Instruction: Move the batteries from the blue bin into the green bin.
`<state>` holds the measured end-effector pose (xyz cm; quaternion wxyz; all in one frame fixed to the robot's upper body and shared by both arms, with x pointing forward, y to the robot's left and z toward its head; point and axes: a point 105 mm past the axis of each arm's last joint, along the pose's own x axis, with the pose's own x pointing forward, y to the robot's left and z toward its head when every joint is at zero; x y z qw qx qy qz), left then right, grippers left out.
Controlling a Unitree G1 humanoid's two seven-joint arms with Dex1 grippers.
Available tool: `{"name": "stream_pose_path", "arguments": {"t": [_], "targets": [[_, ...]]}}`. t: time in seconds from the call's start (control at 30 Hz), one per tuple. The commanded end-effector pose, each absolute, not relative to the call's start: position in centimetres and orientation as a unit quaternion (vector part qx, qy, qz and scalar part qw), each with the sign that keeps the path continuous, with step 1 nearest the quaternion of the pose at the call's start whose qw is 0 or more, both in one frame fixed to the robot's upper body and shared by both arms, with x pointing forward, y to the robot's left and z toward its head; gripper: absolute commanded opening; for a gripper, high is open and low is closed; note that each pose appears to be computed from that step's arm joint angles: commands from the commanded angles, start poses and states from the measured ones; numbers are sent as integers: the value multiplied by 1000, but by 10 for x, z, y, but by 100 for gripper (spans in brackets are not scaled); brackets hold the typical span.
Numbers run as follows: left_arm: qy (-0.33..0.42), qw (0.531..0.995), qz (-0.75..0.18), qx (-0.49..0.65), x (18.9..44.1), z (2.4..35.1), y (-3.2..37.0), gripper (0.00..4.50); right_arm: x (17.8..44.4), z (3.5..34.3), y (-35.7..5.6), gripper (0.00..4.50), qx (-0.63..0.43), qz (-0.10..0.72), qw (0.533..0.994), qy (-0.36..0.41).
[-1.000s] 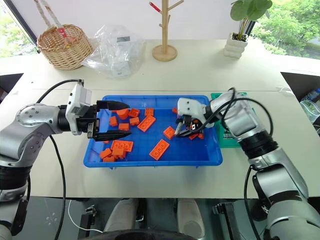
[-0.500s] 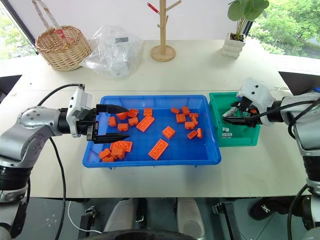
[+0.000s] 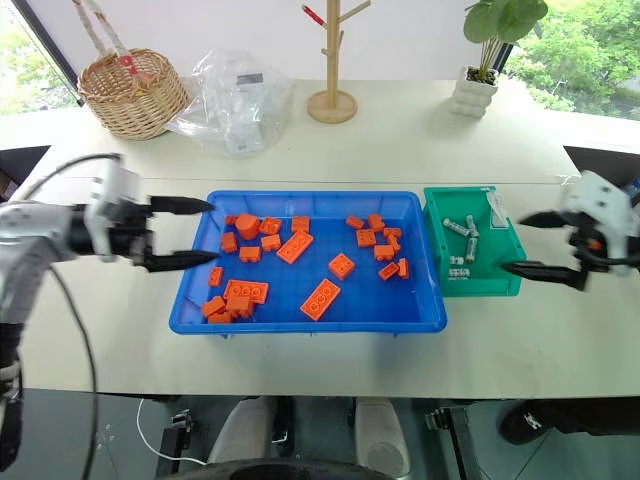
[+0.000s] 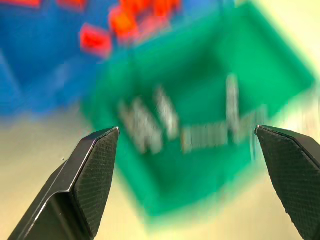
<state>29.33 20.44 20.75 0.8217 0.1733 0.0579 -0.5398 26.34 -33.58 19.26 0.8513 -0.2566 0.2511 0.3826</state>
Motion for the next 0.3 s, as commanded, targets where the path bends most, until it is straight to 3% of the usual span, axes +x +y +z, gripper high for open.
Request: {"name": "stream_pose_path", "arguments": {"t": [0.03,0.13,0.3], "targets": [[55,838,-511,181,290,219,234,450,254,203,-357,448,-235,374,866,235],[76,857,-476,184,293,215,259,450,255,199,-367,448,-207,359,882,223],[77,859,-469,190,294,217,263,450,261,193,-365,448,-201,359,888,206]]}}
